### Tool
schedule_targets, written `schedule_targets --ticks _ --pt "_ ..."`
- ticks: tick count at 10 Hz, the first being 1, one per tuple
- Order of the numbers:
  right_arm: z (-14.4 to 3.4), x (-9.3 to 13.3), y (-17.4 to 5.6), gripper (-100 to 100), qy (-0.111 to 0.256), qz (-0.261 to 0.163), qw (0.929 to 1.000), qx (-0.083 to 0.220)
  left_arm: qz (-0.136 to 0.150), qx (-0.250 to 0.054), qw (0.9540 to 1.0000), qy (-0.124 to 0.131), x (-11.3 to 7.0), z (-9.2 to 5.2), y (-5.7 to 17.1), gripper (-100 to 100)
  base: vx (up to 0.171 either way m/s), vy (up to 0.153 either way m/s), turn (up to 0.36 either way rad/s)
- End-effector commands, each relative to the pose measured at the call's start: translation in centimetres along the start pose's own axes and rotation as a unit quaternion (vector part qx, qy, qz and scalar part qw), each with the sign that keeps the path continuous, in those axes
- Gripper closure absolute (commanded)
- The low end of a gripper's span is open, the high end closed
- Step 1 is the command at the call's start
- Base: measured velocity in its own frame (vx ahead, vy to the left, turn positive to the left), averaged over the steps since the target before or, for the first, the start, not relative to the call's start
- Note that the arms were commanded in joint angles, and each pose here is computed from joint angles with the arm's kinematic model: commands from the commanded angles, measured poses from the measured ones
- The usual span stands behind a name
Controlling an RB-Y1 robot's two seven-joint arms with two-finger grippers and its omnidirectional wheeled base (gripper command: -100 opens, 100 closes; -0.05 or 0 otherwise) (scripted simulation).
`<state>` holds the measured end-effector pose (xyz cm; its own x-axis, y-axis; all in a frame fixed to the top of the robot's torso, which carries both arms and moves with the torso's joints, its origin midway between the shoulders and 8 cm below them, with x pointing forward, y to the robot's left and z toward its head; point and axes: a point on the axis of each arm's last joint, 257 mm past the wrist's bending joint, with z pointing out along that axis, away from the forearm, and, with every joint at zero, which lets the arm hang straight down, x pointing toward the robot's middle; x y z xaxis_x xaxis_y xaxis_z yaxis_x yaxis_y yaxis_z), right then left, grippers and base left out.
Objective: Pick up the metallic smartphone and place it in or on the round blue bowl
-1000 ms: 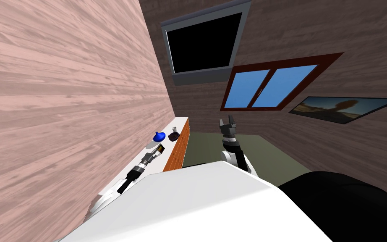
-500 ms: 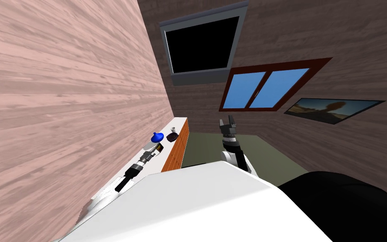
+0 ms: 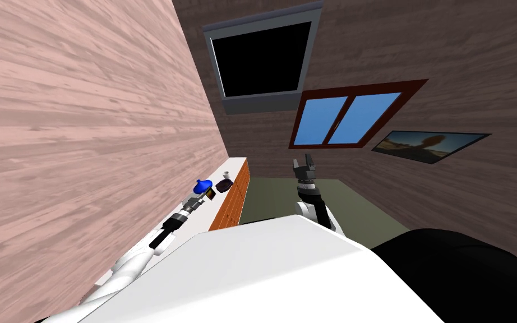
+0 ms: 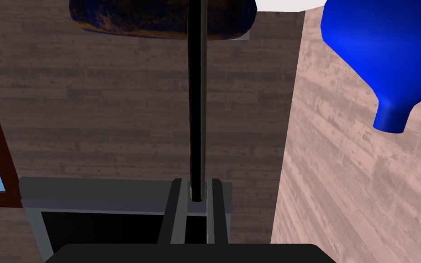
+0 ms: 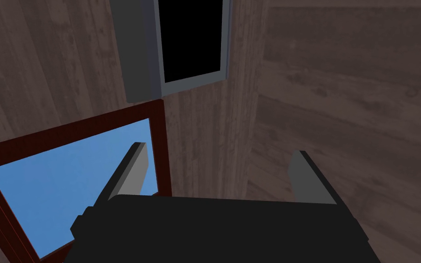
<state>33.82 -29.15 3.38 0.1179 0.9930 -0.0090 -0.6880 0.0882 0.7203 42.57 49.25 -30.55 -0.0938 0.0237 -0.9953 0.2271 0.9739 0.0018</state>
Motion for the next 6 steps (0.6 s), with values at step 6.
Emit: schedule_targets --ticks 6 --pt "0.0 0.0 0.0 0 0.000 0.000 1.0000 0.000 0.000 -0.017 0.9998 -0.005 -4.6 1.7 4.1 100 0.026 -0.090 -0.053"
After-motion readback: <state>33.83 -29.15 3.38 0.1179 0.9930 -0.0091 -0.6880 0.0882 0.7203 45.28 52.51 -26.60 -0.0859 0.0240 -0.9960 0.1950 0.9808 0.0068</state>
